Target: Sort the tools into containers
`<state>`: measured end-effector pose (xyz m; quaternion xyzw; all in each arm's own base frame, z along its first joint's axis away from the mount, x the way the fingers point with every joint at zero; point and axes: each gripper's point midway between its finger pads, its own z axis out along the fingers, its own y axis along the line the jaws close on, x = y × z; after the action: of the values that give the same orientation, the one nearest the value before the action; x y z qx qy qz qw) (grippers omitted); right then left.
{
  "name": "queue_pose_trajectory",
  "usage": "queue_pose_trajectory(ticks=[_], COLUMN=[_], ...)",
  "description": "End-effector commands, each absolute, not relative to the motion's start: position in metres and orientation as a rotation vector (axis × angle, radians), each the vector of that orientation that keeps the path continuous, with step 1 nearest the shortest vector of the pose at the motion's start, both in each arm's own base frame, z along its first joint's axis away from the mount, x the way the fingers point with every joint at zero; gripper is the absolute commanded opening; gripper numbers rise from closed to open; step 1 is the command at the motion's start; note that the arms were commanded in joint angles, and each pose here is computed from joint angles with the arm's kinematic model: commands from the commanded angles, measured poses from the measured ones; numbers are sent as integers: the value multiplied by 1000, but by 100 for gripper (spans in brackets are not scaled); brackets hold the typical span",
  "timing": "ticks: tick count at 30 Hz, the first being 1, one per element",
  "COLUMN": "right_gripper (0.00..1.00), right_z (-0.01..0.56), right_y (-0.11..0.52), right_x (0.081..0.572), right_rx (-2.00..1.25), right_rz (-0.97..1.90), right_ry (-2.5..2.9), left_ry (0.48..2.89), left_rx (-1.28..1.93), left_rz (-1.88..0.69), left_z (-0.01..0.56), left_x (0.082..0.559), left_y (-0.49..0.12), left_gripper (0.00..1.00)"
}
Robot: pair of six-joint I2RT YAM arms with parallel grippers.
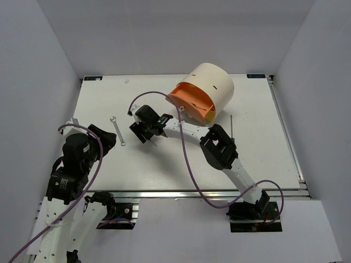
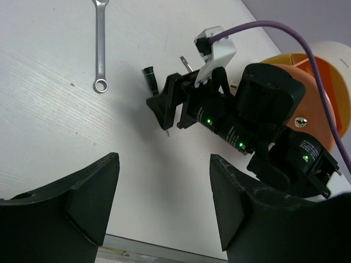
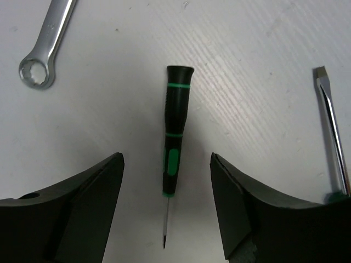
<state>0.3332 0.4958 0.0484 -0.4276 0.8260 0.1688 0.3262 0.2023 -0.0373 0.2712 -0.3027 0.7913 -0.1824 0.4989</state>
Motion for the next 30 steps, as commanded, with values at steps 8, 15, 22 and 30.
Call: queue_pose_trajectory(ticks=[8,15,22,30], right_gripper=[49,5,0,0], right_z=[34,35,168,338], right_y=[509,495,498,429], right_x=[351,346,310,296], right_rx=[-1075,-1111,-1352,-1251], right_rz=[527,509,1012,1023], right_ry=[2166,2166,1882,1566], left_ry=[1947,1913,1855,1663], left_rx=[-754,-738,-600,-377], left_rz=[-461,-501,-677,-911], left_z=[263,270,284,329], left_x=[206,214,231,252], left_y=[-43,-47,-76,-114], left_gripper=[76,76,77,77])
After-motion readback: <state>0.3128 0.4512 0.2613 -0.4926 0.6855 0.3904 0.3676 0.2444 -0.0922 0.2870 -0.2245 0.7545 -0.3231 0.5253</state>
